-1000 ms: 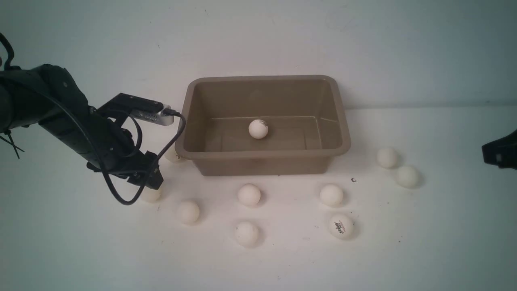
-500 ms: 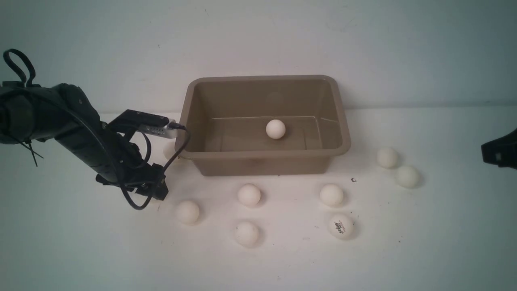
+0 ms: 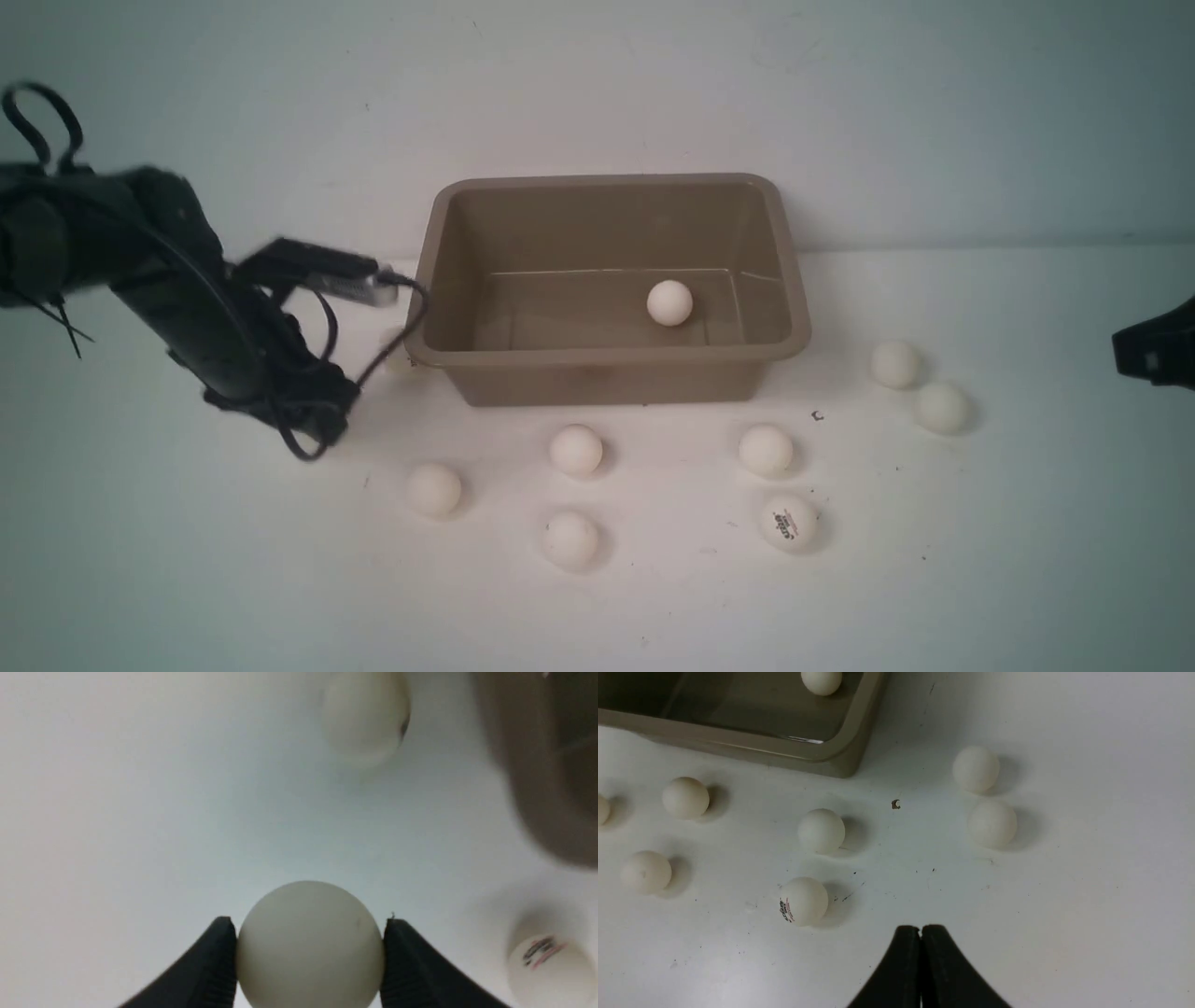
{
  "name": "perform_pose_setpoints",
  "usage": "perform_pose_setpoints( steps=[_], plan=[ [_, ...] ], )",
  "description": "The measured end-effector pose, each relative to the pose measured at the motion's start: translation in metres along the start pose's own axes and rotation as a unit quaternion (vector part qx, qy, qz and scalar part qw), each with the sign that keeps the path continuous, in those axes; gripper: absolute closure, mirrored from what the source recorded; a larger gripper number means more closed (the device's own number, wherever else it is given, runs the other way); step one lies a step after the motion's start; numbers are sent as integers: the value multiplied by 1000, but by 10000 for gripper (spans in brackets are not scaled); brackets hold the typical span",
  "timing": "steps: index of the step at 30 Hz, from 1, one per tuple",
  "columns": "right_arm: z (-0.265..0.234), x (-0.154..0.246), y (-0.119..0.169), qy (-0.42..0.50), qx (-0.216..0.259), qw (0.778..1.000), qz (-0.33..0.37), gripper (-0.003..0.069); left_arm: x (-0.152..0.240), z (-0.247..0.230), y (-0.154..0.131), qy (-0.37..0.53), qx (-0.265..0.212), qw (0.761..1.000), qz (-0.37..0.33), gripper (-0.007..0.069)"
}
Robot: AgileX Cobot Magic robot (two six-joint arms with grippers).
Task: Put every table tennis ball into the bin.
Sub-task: Use the left arm to clamp the table tennis ball closest to it, then use the left arm to put the table tennis ball into the box
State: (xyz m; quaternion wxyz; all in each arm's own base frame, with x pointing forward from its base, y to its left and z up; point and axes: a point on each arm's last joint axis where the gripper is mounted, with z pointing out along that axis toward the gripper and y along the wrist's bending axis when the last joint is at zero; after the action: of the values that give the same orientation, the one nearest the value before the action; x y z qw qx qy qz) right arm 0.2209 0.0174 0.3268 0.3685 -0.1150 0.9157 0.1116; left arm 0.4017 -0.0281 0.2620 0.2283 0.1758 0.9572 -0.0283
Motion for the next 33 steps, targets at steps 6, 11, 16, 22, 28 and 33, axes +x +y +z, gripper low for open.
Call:
perform_pose_setpoints(
  steps=[6,11,16,22,28,33],
  plan=[
    [0,-1,0,-3,1,1000,1,669,-65,-22,-70,-91,30,990,103,279],
    [0,-1,0,-3,1,1000,1,669,-79,38,-104,-58,54,988,132,279],
    [0,-1,0,-3,1,1000,1,669,-84,65,-111,-37,59,987,144,279],
    [0,0,0,-1,-1,1000,1,669,-87,81,-112,-29,60,985,160,279],
    [0,1,1,5,-4,1000,1,669,-87,87,-113,-26,61,981,184,254],
    [0,1,1,7,-4,1000,0,669,-92,80,-112,-34,59,974,214,64]
  ],
)
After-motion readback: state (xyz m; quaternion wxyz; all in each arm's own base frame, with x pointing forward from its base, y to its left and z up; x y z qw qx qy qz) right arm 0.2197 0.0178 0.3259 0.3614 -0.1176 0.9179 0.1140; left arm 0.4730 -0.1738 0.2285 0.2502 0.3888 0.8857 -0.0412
